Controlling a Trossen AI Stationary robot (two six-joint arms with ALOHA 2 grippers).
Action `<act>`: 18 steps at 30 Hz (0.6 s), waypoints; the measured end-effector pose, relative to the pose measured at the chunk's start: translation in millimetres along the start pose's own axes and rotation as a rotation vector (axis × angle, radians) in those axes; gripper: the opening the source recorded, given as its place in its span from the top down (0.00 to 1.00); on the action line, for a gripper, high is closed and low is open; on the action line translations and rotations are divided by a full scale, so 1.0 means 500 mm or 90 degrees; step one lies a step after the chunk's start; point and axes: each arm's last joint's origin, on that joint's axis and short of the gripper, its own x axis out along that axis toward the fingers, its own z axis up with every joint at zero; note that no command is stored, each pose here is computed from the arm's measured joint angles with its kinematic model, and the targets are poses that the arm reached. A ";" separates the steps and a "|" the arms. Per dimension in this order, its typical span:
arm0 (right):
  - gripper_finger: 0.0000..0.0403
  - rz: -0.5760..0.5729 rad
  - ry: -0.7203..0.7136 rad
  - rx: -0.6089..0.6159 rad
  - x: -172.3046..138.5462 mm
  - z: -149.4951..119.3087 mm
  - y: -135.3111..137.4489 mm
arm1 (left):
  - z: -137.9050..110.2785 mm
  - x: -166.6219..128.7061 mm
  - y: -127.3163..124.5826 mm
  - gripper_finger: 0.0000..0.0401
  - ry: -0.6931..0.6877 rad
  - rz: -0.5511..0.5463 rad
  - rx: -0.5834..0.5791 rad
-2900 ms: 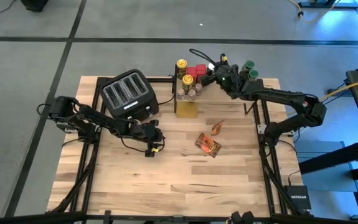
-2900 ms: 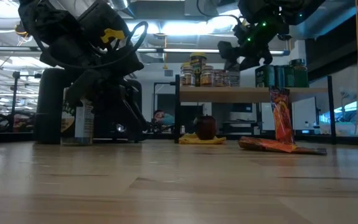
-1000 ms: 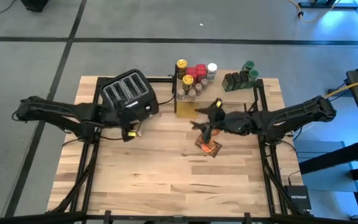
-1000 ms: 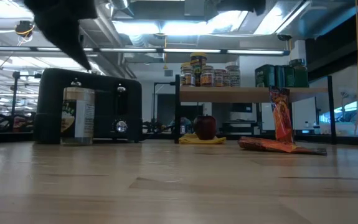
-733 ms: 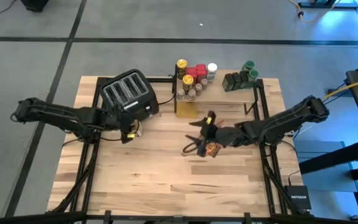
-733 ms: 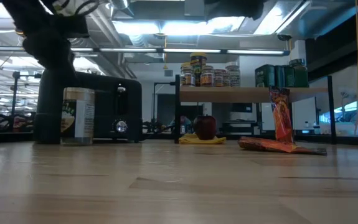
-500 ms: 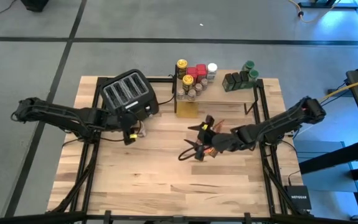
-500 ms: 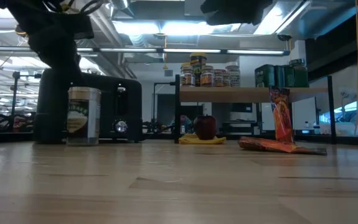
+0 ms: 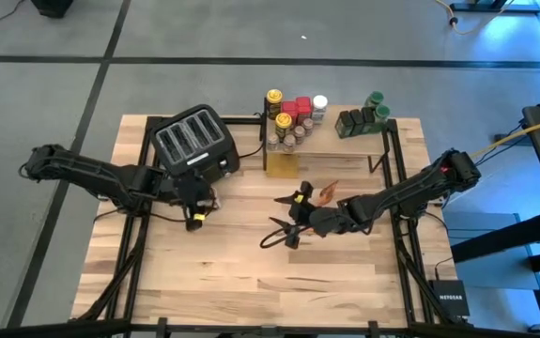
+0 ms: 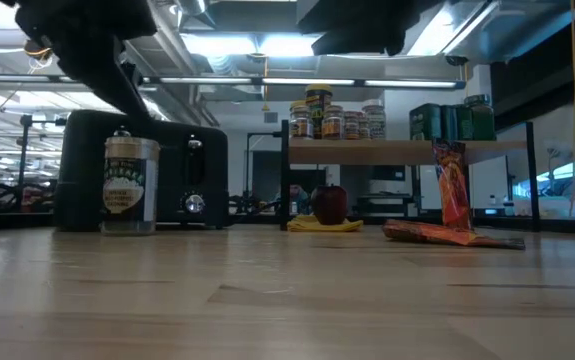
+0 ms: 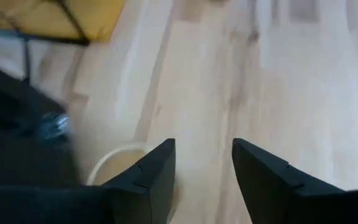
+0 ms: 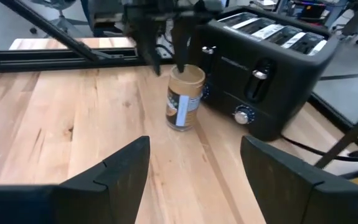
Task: Shelf spices
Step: Put the gold seasoning bottle on the shelf
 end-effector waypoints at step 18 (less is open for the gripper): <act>0.36 0.010 0.007 -0.004 0.006 -0.006 0.004 | -0.032 0.012 0.014 0.62 0.070 0.058 -0.002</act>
